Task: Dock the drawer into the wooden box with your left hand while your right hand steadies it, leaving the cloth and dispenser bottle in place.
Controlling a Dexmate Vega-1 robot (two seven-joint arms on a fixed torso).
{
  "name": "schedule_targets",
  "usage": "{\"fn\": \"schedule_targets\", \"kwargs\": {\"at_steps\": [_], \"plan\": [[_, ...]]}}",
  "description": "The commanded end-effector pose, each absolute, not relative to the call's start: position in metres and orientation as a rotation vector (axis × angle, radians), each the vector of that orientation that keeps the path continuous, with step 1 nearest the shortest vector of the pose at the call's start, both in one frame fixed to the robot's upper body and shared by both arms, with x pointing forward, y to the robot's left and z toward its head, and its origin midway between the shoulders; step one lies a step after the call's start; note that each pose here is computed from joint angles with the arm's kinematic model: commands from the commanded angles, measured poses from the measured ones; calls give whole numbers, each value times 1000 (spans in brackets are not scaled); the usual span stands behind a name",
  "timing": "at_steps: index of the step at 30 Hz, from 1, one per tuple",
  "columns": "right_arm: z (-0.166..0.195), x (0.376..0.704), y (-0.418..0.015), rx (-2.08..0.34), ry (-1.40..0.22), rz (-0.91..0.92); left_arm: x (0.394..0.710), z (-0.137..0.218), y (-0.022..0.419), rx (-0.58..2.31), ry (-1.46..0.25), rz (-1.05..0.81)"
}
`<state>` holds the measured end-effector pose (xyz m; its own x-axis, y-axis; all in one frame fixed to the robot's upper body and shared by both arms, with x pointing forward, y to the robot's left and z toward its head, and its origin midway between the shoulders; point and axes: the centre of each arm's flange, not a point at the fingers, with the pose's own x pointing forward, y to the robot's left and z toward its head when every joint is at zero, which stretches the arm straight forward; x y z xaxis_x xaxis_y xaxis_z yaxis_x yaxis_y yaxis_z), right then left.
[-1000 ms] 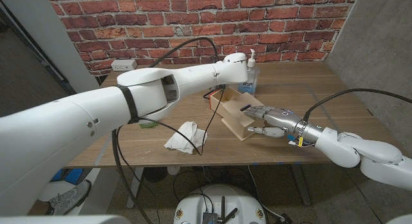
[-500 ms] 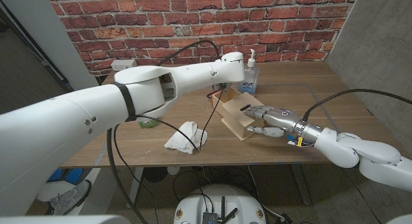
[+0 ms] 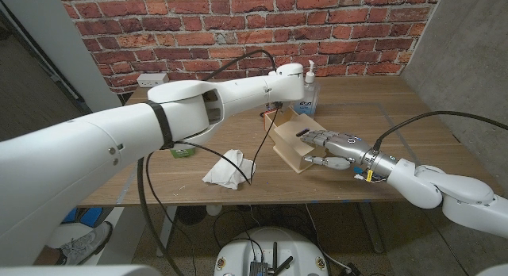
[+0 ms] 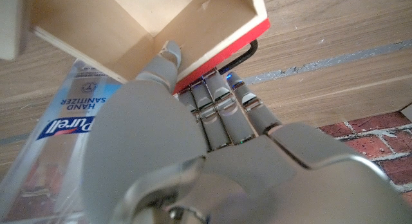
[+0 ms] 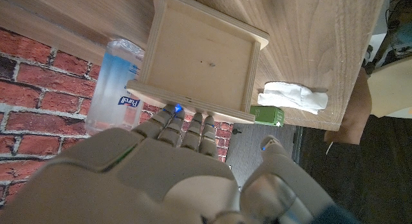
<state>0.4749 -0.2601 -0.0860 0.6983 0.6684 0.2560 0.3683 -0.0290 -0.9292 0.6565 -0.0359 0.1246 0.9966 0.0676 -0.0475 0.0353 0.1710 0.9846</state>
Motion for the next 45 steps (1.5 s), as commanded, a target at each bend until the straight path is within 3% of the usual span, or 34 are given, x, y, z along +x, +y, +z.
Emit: {"fn": "schedule_targets", "kwargs": {"at_steps": [1,45], "plan": [[-87,475,-260,-1639,-856,298,646,118,-40,1384,101,58],[-91,473,-258,-1627,-851,300,631,110,-51,1378,93,22]]}}
